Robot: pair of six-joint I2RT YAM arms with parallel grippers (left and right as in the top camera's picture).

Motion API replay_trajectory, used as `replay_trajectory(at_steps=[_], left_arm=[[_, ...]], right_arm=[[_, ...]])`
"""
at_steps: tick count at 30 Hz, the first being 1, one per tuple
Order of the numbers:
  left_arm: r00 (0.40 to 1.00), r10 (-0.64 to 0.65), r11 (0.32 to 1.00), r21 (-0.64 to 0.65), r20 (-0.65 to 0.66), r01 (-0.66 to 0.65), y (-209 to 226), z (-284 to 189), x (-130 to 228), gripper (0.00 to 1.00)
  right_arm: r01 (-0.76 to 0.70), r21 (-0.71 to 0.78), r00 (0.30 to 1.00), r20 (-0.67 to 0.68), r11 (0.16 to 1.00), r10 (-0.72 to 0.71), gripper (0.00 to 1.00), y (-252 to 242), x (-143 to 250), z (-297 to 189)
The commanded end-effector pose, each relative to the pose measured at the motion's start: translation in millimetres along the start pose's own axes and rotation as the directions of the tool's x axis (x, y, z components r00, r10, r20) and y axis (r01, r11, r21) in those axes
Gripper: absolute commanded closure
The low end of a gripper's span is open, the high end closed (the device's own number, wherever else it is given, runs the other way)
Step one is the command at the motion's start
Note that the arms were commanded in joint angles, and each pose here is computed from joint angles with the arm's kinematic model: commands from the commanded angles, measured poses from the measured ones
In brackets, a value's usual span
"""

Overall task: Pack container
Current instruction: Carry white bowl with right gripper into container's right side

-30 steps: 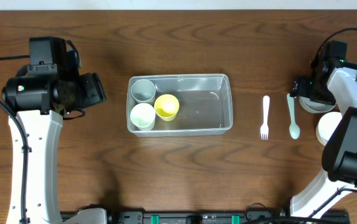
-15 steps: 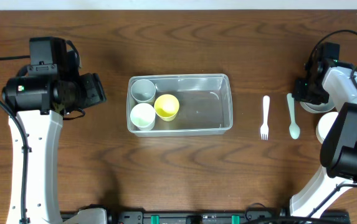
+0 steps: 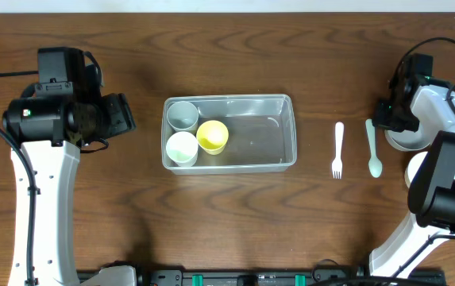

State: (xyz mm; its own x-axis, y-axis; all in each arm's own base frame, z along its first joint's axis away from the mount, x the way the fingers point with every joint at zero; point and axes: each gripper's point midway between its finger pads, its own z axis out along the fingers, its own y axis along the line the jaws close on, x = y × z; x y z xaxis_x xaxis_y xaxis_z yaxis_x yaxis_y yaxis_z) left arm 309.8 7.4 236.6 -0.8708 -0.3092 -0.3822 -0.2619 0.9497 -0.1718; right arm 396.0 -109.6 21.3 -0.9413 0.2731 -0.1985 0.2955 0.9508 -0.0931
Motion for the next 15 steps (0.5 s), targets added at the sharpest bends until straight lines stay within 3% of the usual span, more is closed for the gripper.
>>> replay_trajectory(at_steps=[1, 6, 11, 15], left_arm=[[1.000, -0.014, 1.000, 0.006, -0.012, 0.014, 0.2, 1.1, 2.5, 0.32], [1.000, -0.014, 1.000, 0.006, -0.012, 0.014, 0.2, 1.1, 2.5, 0.32], [1.000, -0.014, 1.000, 0.006, -0.012, 0.014, 0.2, 1.1, 2.6, 0.32], [1.000, -0.014, 1.000, 0.006, -0.012, 0.014, 0.2, 1.1, 2.5, 0.32]], right_arm=[[0.016, -0.015, 1.000, 0.013, 1.000, -0.016, 0.99, 12.9, -3.5, -2.9], [0.113, -0.027, 0.992, 0.056, 0.993, -0.112, 0.99, 36.7, -15.7, -29.6], [0.244, -0.044, 0.956, 0.178, 0.969, -0.232, 0.99, 78.9, -33.7, -98.0], [0.452, -0.081, 0.855, 0.325, 0.889, -0.405, 0.99, 132.1, -26.4, -175.0]])
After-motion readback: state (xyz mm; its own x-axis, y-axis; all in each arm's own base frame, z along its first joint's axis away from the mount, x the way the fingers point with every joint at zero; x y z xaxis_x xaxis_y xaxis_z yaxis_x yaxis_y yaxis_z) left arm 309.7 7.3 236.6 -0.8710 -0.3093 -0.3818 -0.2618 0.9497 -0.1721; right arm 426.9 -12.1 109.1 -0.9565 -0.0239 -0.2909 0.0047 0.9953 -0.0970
